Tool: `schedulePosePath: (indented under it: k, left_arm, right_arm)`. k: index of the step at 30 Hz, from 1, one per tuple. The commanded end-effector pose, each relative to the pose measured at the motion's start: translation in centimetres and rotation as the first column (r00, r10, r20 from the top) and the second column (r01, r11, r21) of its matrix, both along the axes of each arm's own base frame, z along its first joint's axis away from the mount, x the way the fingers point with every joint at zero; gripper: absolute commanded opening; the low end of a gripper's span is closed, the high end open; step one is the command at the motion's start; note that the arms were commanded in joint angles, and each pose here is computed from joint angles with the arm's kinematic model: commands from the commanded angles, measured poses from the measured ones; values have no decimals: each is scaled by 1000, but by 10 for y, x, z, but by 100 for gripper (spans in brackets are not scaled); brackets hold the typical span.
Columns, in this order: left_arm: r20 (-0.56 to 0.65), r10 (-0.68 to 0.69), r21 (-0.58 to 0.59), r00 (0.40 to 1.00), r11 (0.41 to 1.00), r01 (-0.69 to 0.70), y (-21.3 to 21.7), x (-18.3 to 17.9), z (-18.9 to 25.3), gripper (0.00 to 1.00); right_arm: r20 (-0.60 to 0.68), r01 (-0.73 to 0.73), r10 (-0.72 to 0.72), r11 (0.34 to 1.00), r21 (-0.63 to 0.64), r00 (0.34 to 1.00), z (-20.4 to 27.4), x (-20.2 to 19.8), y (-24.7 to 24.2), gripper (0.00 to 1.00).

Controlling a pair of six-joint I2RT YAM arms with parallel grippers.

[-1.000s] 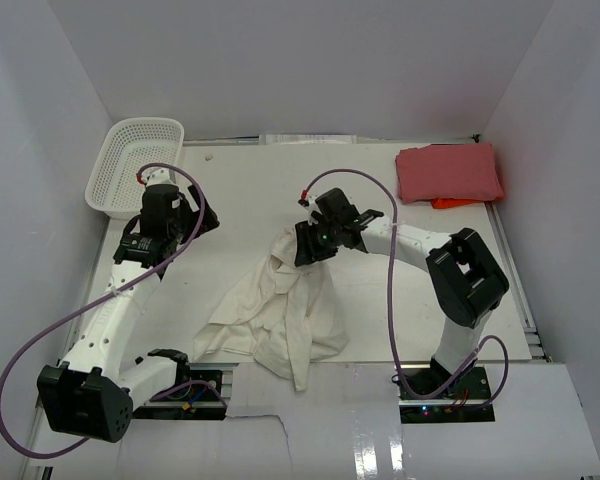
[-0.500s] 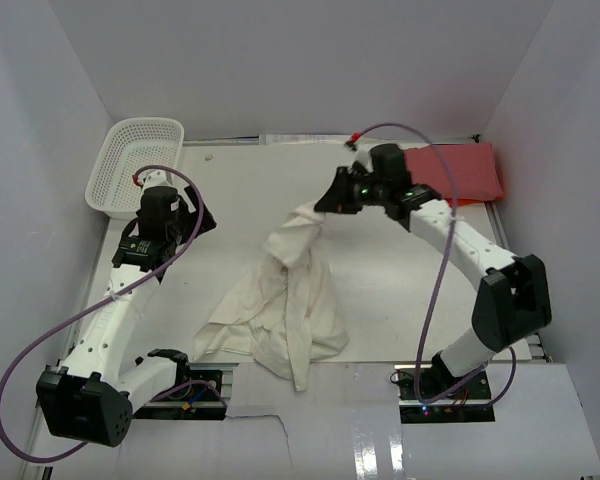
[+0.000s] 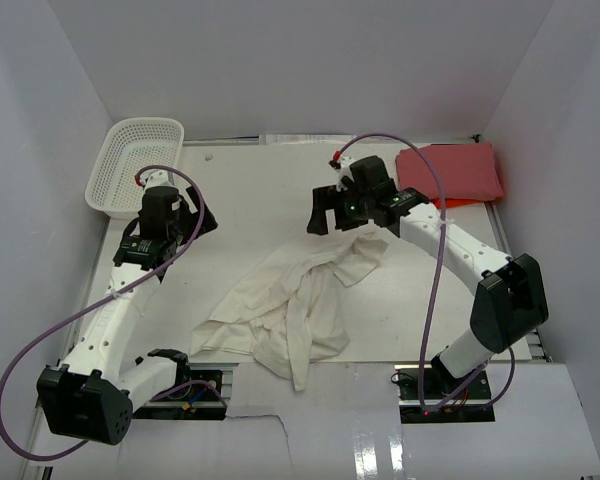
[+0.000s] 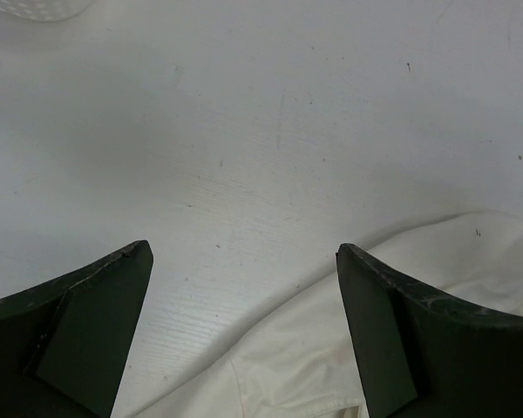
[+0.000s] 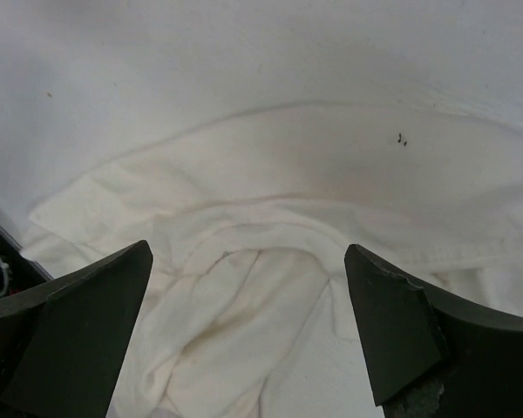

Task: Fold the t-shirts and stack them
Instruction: Flatten out the tshirt

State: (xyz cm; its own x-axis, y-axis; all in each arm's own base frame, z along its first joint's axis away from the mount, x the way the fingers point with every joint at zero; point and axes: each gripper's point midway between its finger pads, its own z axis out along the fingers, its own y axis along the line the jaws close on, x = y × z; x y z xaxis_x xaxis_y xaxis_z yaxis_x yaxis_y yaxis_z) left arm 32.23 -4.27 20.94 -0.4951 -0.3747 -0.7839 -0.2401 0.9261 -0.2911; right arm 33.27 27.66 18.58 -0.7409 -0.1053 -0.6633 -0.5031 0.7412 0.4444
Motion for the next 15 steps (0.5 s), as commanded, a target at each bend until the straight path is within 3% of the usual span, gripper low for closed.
schedulePosePath:
  k: [1,6,11,15]
  left_arm:
    - [7,-14,-9,1000,1000,14,-2,1,2,98]
    - [0,-18,-10,1000,1000,18,-2,1,-1,98]
    - [-2,-23,-14,1000,1000,23,-3,0,-1,98]
    - [-7,-33,-17,999,999,33,-5,0,-3,98]
  right_arm:
    - [77,80,-61,962,-261,995,-16,-8,-30,98]
    - [101,226,-203,842,-490,974,-51,-15,-68,100]
    - [159,341,-306,746,-573,938,-64,-23,-107,100]
    - [187,405,-373,676,-616,909,-70,-22,-134,92]
